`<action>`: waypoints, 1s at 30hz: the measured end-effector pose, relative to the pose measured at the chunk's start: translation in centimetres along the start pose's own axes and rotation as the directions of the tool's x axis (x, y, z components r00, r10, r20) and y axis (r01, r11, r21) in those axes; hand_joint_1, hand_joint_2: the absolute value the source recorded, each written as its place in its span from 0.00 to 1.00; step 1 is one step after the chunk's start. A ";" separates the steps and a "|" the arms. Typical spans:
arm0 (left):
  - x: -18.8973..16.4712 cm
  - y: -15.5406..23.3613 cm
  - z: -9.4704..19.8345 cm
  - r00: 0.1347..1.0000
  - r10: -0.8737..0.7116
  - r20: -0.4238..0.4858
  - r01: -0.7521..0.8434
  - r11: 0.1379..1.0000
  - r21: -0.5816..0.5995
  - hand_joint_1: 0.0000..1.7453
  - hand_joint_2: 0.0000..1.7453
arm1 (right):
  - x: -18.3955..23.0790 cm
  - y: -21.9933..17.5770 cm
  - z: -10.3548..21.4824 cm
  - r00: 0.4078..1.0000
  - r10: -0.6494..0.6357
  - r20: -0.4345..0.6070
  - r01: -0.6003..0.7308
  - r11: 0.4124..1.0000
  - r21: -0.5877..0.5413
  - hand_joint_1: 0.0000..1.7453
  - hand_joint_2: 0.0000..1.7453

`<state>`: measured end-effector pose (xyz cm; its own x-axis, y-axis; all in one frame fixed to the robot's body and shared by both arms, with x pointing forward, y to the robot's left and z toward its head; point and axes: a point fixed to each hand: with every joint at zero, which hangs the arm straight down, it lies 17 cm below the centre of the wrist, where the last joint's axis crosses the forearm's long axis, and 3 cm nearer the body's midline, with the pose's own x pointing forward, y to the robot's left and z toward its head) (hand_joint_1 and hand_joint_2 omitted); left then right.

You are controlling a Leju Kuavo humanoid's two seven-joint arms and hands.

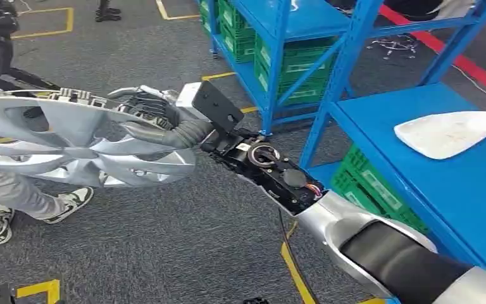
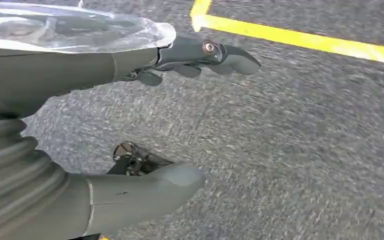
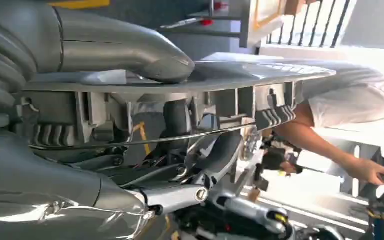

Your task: Take the parts from the cabinet and place them on the table.

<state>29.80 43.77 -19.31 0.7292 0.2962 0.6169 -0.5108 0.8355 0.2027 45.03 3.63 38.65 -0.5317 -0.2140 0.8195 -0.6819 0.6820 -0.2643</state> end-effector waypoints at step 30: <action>-0.3 1.2 -0.2 1.000 -0.001 -0.001 0.001 1.000 0.011 0.00 1.00 | 0.7 0.5 -0.7 0.999 0.008 0.037 -0.009 1.000 0.026 1.00 1.00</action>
<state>29.09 44.75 -19.43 0.7303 0.2960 0.6156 -0.5150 0.8307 0.2114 44.69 4.30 39.41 -0.5557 -0.2343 0.7977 -0.6900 0.6652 -0.2852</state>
